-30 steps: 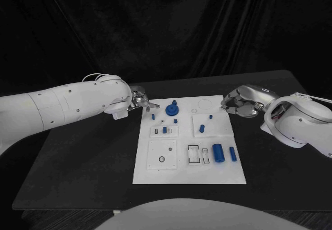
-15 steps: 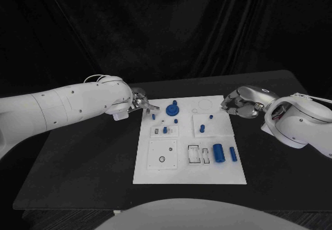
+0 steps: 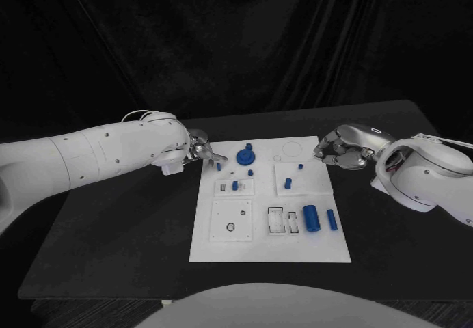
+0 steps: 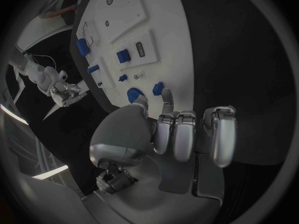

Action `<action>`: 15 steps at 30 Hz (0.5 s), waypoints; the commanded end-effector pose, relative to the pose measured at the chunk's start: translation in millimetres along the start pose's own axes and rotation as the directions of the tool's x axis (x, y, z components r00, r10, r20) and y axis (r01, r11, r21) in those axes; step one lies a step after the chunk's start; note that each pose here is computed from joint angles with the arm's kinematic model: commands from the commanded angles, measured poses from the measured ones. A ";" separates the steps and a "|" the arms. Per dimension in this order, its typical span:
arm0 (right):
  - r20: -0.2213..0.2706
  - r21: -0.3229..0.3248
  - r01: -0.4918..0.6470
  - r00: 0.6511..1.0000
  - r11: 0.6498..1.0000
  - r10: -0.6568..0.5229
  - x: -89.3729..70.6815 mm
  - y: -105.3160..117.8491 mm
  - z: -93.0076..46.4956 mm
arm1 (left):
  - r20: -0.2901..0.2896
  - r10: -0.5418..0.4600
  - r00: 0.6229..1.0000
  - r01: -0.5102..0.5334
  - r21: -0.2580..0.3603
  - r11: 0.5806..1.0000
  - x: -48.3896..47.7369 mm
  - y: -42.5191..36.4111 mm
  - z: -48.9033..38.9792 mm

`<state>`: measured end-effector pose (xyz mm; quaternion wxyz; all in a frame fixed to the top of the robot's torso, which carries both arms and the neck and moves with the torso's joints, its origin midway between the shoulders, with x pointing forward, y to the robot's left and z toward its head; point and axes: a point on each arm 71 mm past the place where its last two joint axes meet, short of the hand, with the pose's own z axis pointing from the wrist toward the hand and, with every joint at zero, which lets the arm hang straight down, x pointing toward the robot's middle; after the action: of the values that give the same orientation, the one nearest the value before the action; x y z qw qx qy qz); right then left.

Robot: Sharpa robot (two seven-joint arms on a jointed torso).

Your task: Assemble the parts on the task board

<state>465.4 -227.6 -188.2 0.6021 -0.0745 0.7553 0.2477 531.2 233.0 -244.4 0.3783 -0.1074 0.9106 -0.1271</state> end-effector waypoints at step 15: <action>-0.010 0.017 0.006 1.000 1.000 -0.006 1.7 -2.6 -1.2 | -0.032 0.008 0.999 -0.008 0.016 1.000 8.5 -0.9 4.8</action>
<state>465.3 -228.9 -189.2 0.6002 -0.0743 0.7575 0.2458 529.7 231.3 -252.0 0.3691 -0.1055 0.9148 -0.1258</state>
